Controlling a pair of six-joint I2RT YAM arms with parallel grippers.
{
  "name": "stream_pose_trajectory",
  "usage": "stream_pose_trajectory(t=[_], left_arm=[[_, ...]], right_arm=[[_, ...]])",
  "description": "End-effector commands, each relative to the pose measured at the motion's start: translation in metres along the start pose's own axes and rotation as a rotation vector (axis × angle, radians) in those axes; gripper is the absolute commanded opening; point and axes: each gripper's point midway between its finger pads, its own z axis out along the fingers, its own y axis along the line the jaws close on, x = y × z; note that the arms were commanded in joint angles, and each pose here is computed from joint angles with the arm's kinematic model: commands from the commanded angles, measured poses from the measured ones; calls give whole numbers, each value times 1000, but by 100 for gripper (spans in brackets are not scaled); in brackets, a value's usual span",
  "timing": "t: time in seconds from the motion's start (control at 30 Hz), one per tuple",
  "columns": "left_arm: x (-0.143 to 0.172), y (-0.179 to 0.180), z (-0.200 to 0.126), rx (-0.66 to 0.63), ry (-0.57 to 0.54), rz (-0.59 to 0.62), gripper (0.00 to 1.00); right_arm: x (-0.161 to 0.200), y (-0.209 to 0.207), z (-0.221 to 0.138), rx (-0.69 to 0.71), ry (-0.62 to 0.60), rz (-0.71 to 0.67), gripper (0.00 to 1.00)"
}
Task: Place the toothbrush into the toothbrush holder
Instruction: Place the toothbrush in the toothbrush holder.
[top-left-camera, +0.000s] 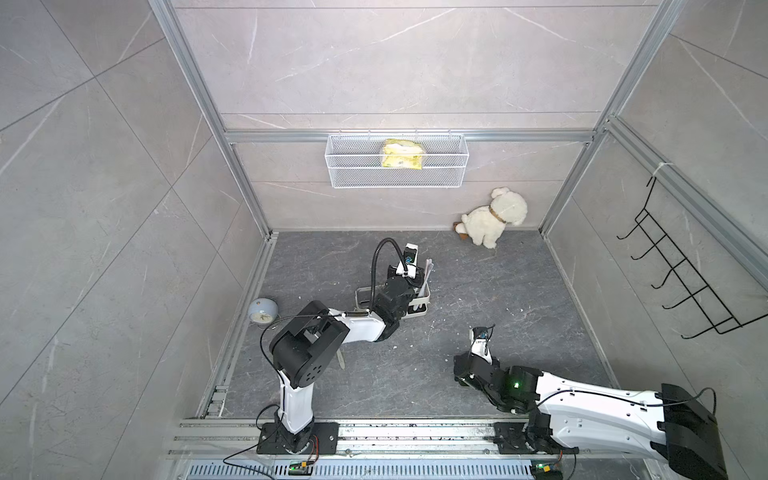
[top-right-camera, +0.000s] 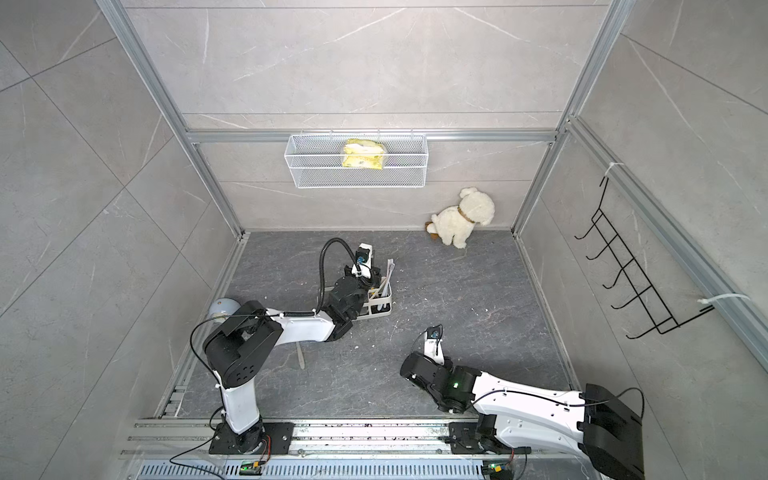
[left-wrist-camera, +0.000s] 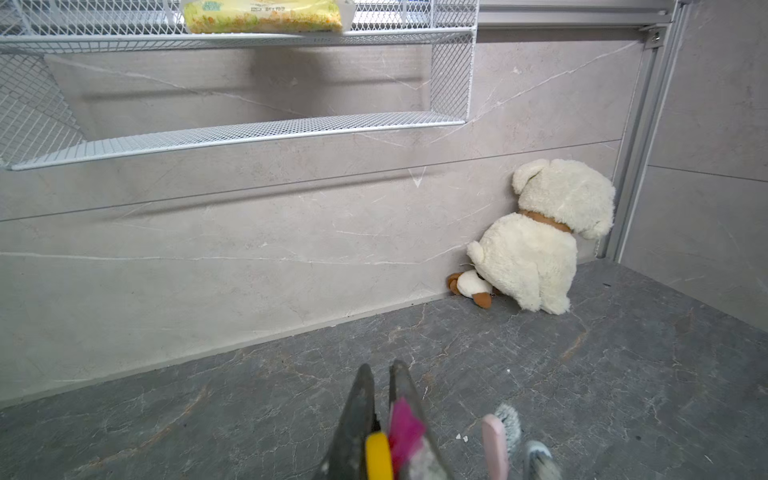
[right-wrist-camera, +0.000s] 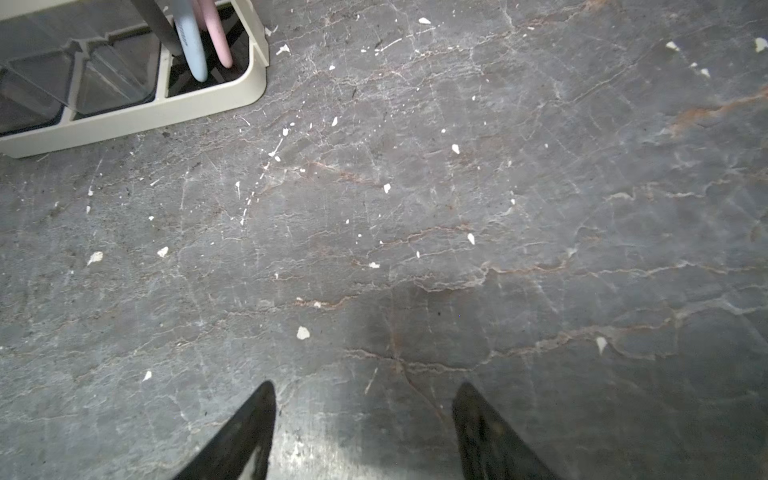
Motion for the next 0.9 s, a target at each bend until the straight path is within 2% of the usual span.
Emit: stream_pose_trajectory(t=[0.0, 0.43, 0.87], left_arm=[[-25, 7, -1, -48, -101, -36, 0], [-17, 2, -8, -53, -112, -8, 1], [-29, -1, -13, -62, -142, 18, 25]], right_arm=[[1, -5, 3, 20, -6, 21, 70], [4, -6, 7, 28, -5, 38, 70], [5, -11, 5, 26, -11, 59, 70]])
